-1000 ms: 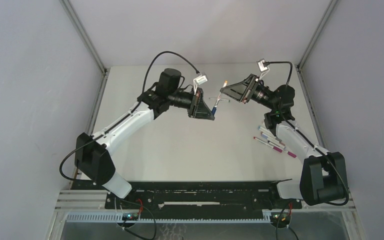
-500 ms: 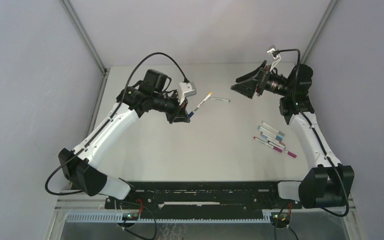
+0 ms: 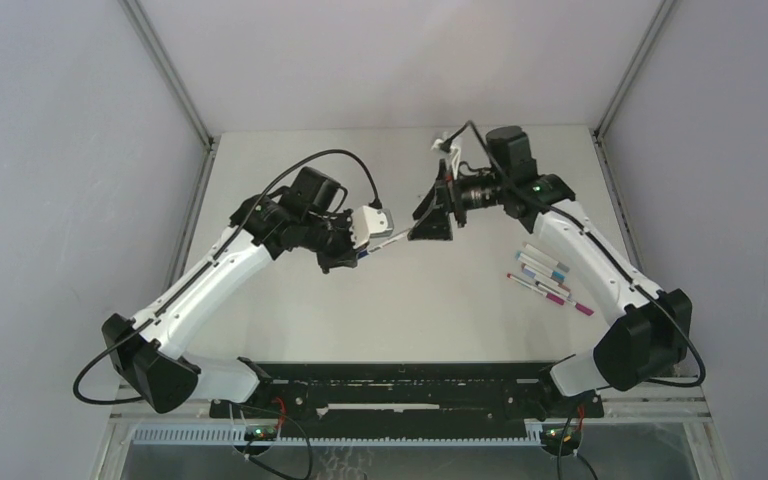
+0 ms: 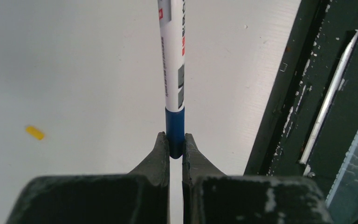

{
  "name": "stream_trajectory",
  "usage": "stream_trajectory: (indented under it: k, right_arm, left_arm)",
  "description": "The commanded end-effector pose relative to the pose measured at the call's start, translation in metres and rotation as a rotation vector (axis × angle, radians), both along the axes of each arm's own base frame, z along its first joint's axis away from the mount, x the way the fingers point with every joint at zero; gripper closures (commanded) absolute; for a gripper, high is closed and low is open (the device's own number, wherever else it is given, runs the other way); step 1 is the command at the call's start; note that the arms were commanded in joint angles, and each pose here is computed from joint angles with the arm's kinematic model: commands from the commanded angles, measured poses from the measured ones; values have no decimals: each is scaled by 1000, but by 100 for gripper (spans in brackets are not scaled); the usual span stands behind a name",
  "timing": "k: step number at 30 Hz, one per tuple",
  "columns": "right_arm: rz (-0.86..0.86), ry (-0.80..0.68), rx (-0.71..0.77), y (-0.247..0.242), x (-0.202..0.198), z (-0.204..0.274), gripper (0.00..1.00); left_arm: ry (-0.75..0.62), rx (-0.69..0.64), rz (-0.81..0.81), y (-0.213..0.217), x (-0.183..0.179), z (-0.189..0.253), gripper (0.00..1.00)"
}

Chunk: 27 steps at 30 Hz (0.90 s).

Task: Open the pen caps
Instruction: Pick up the pen from the center of the board.

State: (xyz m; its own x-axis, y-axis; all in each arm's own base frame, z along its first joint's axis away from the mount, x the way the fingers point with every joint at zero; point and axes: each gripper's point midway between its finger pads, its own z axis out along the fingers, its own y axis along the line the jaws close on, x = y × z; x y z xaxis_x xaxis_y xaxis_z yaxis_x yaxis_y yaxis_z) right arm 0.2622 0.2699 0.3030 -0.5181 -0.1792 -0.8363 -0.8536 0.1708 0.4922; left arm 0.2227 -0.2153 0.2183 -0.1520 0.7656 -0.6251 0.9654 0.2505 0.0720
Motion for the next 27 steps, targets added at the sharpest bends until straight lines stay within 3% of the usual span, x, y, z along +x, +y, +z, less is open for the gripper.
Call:
stream_trajectory:
  k: [1, 7, 21, 27]
  right_arm:
    - [129, -86, -55, 9, -27, -16, 25]
    - [215, -138, -74, 17, -47, -29, 29]
    - [315, -217, -99, 23, -66, -55, 42]
    - [307, -239, -91, 23, -66, -53, 53]
  left_arm:
    - [39, -9, -103, -5, -21, 4, 100]
    - [119, 13, -177, -13, -37, -4, 100]
    - [154, 1, -208, -19, -43, -1, 100]
    - [149, -2, -209, -18, -44, 0, 100]
